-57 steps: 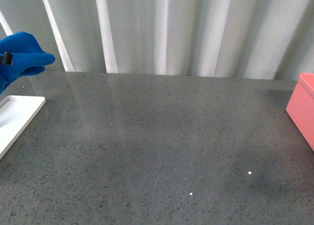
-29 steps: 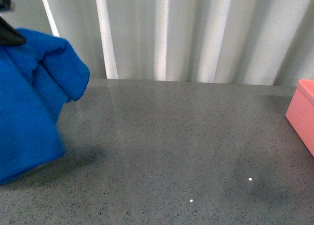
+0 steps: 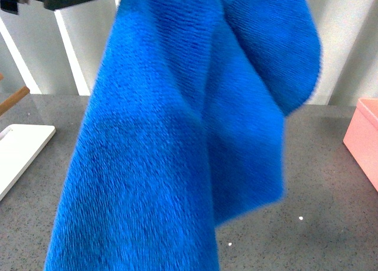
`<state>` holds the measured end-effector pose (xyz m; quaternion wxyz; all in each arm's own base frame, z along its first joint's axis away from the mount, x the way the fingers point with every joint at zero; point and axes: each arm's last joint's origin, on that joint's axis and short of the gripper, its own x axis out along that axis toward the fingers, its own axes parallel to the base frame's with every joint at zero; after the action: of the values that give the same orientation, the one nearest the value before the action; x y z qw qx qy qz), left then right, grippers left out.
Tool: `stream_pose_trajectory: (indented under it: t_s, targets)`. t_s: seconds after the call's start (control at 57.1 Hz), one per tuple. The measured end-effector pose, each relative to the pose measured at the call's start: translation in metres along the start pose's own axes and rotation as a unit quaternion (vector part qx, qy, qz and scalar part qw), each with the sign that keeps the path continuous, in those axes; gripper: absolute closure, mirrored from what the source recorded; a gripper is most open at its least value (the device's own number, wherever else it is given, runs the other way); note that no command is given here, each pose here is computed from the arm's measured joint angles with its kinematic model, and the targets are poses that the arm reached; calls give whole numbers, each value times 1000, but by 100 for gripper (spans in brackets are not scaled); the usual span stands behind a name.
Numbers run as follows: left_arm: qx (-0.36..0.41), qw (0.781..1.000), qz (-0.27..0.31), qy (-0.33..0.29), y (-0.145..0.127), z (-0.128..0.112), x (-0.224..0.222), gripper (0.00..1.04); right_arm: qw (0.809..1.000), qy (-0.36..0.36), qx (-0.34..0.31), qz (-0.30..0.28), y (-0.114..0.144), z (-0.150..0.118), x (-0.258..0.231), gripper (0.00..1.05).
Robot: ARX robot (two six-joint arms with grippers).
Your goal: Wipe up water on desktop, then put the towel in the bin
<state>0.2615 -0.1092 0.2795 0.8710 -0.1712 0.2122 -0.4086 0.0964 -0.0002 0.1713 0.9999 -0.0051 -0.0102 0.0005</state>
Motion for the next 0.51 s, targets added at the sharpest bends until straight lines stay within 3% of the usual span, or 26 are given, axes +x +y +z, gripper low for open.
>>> stream_pose_trajectory:
  t_s: [0.14,0.403,0.508]
  targets:
    - [11,1000,-9,5,-14,-7,10,102,1000,0,0,0,0,0,0,7]
    - [14,1000,-8,5,-15,-7,12,102,1000,5,2,-2,0,0,0,7]
    - [14,1000,-7,4,-15,-7,11,102,981,183,55,-18,-1,0,4,7]
